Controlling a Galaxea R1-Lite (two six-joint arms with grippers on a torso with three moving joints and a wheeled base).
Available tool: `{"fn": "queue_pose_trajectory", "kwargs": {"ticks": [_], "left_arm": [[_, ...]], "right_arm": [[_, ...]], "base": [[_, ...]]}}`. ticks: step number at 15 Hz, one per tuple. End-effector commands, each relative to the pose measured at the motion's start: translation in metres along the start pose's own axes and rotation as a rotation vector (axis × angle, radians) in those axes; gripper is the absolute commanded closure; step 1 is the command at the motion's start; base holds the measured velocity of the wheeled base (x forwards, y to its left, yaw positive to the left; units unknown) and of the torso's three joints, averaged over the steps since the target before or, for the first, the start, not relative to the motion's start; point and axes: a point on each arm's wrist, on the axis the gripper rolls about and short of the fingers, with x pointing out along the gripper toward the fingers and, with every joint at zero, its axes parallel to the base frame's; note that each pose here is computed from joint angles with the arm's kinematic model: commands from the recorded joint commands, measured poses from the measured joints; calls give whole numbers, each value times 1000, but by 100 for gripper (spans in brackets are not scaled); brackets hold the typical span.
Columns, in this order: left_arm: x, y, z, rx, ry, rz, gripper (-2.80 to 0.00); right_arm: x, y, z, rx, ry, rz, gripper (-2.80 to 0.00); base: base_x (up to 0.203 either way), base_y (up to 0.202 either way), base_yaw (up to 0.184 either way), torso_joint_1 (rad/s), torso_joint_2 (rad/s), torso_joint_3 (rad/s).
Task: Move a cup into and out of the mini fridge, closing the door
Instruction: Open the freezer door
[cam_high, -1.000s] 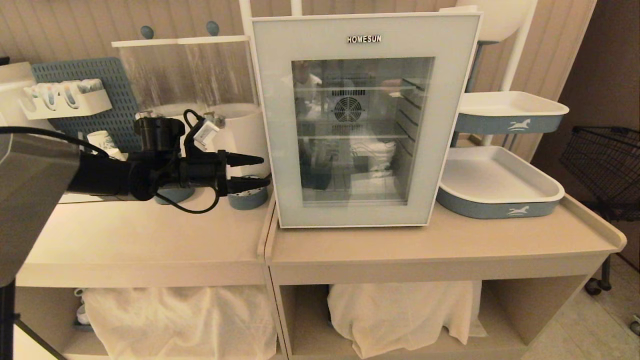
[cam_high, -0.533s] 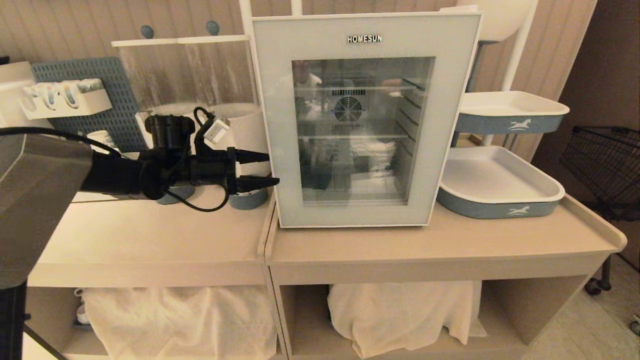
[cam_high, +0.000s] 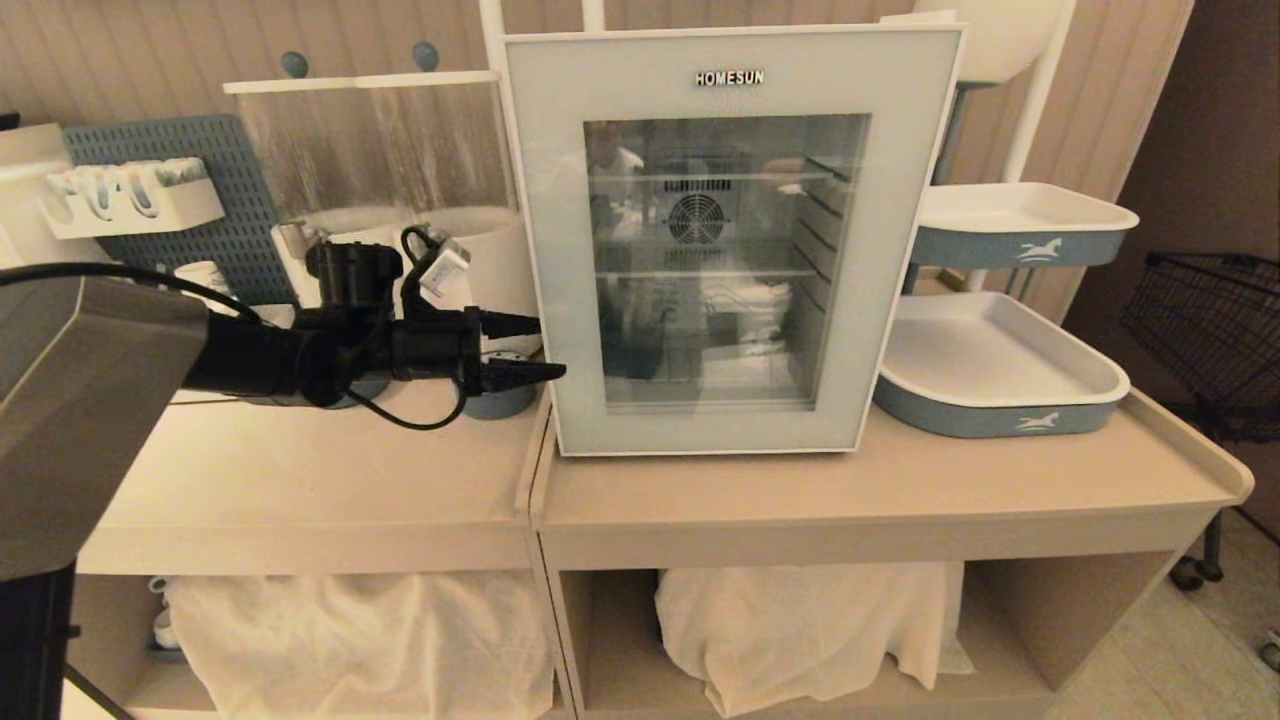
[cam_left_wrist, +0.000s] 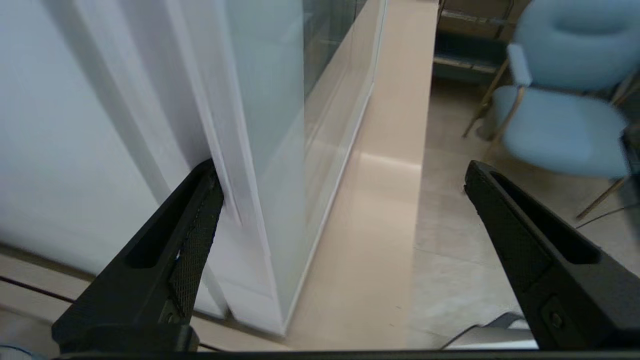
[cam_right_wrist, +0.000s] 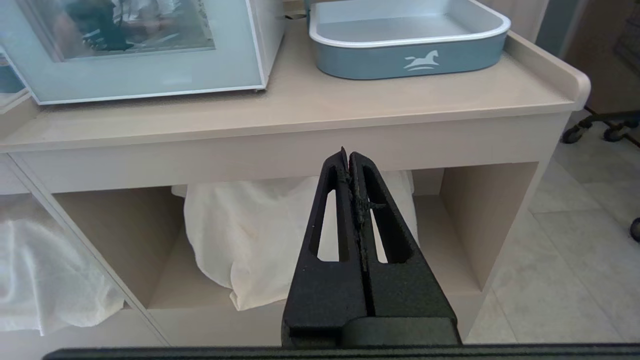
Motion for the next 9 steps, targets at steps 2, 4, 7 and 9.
{"fn": "queue_pose_trajectory", "kwargs": {"ticks": [2, 4, 7, 9], "left_arm": [[1, -6, 8, -9, -16, -13, -280], [1, -7, 9, -11, -23, -14, -280], [6, -17, 23, -3, -68, -25, -280], [11, -29, 34, -11, -114, -44, -280]], "right_arm": [[0, 0, 0, 0, 1, -1, 0], [0, 0, 0, 0, 1, -1, 0], [0, 0, 0, 0, 1, -1, 0], [0, 0, 0, 0, 1, -1, 0]], "base": [[0, 0, 0, 0, 0, 0], [0, 0, 0, 0, 0, 0], [0, 0, 0, 0, 0, 0], [0, 0, 0, 0, 0, 0]]}}
